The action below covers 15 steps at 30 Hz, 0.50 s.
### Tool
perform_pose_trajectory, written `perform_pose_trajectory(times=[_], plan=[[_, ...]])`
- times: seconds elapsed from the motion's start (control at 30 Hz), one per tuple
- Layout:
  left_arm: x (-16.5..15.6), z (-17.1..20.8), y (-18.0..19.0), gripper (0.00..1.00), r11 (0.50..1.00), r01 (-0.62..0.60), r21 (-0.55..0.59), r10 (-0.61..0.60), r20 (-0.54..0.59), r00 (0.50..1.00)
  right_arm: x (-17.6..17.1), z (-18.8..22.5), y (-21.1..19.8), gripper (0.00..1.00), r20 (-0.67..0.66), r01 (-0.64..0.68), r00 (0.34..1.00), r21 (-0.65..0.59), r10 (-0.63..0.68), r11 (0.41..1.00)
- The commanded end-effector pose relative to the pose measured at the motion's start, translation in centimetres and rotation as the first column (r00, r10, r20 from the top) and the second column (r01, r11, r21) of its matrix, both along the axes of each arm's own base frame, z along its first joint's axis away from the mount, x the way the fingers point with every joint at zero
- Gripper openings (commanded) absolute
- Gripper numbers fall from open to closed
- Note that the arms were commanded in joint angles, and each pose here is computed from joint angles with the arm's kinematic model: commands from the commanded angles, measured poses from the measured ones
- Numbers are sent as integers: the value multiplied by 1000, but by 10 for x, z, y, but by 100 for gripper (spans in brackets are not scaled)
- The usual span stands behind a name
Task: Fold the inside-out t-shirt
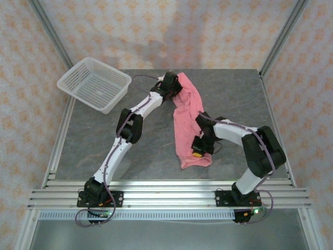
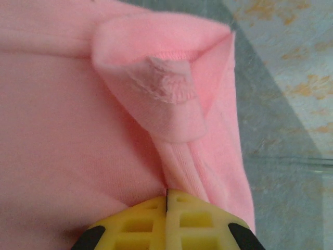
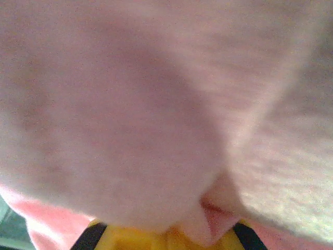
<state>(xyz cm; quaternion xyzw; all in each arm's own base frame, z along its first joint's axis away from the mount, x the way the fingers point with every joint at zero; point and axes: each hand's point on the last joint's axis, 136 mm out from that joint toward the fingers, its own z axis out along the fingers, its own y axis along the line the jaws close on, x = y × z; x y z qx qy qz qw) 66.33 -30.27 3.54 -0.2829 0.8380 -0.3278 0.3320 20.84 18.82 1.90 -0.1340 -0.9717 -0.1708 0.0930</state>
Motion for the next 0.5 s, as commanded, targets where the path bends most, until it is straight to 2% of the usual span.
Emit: perform_pose_trajectory(times=[0.0, 0.07, 0.2, 0.33, 0.43, 0.47], plan=[[17, -54, 41, 0, 995, -91, 35, 92, -29, 995, -20, -31, 11, 0, -36, -53, 998, -47, 52, 997], [29, -51, 53, 0, 993, -114, 1, 114, 10, 993, -25, -33, 17, 0, -37, -65, 997, -63, 62, 996], [49, -15, 71, 11, 996, -89, 10, 87, 120, 989, -28, -33, 13, 0, -32, -61, 998, -99, 58, 993], [55, 44, 76, 22, 999, -24, 35, 16, 210, 978, -14, -15, 19, 0, 6, -74, 997, -100, 75, 992], [42, 107, 69, 32, 996, 53, 65, -68, 256, 964, 3, 20, 29, 1, 72, -77, 994, -78, 83, 994], [34, 131, 67, 38, 994, 73, 76, -91, 272, 958, 10, 34, 28, 4, 115, -66, 991, -77, 75, 995]])
